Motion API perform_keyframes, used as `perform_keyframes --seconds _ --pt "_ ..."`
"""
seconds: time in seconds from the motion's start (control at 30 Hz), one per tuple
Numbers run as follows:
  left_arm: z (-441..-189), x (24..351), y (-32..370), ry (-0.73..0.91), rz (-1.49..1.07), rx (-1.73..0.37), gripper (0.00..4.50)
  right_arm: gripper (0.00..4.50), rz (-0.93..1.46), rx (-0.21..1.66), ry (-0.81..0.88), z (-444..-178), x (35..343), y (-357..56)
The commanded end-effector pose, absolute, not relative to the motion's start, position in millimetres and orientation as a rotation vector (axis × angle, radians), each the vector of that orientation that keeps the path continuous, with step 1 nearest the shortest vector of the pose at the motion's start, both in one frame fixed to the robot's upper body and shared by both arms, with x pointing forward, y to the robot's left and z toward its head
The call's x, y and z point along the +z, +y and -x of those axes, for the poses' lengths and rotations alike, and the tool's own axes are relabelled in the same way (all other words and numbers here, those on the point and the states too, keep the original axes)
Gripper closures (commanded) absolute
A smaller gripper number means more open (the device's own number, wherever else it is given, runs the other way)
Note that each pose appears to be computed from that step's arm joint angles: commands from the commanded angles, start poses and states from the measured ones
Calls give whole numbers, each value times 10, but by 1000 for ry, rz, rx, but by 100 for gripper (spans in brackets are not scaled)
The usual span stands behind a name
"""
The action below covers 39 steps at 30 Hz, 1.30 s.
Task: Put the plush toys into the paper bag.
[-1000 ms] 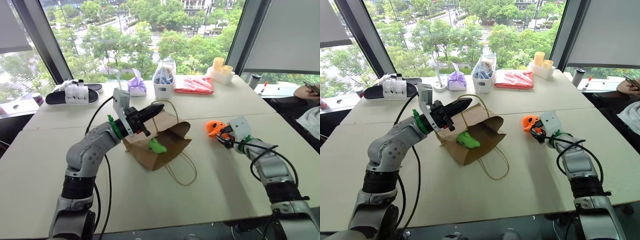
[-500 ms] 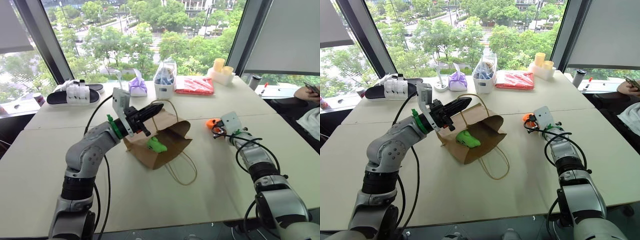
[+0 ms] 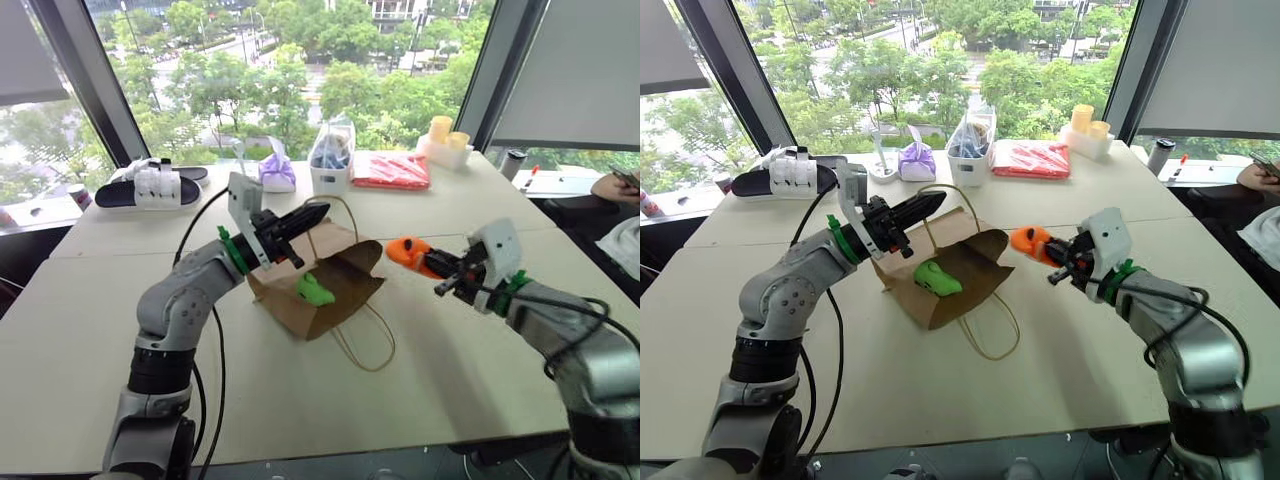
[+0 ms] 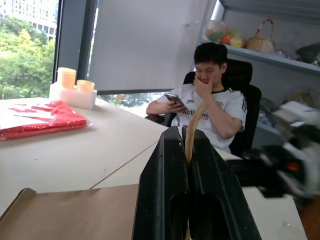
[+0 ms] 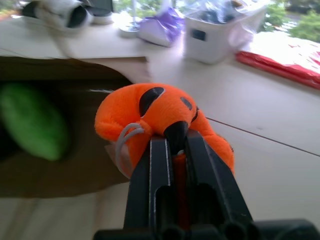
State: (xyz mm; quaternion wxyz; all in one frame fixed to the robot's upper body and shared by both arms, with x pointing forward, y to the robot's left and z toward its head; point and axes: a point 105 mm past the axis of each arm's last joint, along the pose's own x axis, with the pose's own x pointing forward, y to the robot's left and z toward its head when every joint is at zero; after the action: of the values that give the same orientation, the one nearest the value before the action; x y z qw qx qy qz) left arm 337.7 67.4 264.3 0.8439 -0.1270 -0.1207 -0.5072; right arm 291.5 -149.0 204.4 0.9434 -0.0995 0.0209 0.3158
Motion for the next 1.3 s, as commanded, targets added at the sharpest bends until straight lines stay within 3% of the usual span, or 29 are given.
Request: perform_keyframes --seconds 0.03,0.2,0.5,0.7,0.8,0.9,1.17,1.3 --pt "-3320 2795 645 -310 253 -1107 450 447 126 713 62 -2749 2009 -1179" --pt "-3287 2799 628 -307 254 -1124 450 447 77 722 119 -2859 1764 -895" --pt "-3204 2766 614 -279 263 -1143 450 447 127 667 61 -3709 1693 -580" --pt "-3192 2776 615 -283 267 -1132 450 447 177 686 50 -3995 1610 -388" --pt "-3212 2780 629 -288 268 -1112 450 332 166 692 51 -4032 1599 -343" --pt "-3231 2778 662 -292 272 -1092 450 184 216 712 44 -3935 1604 -383" --pt "-3307 2777 715 -295 272 -1055 450 184 236 698 -16 -3370 1976 -926" --pt "-3310 2776 718 -295 269 -1057 450 184 245 676 91 -3165 1796 -1139"
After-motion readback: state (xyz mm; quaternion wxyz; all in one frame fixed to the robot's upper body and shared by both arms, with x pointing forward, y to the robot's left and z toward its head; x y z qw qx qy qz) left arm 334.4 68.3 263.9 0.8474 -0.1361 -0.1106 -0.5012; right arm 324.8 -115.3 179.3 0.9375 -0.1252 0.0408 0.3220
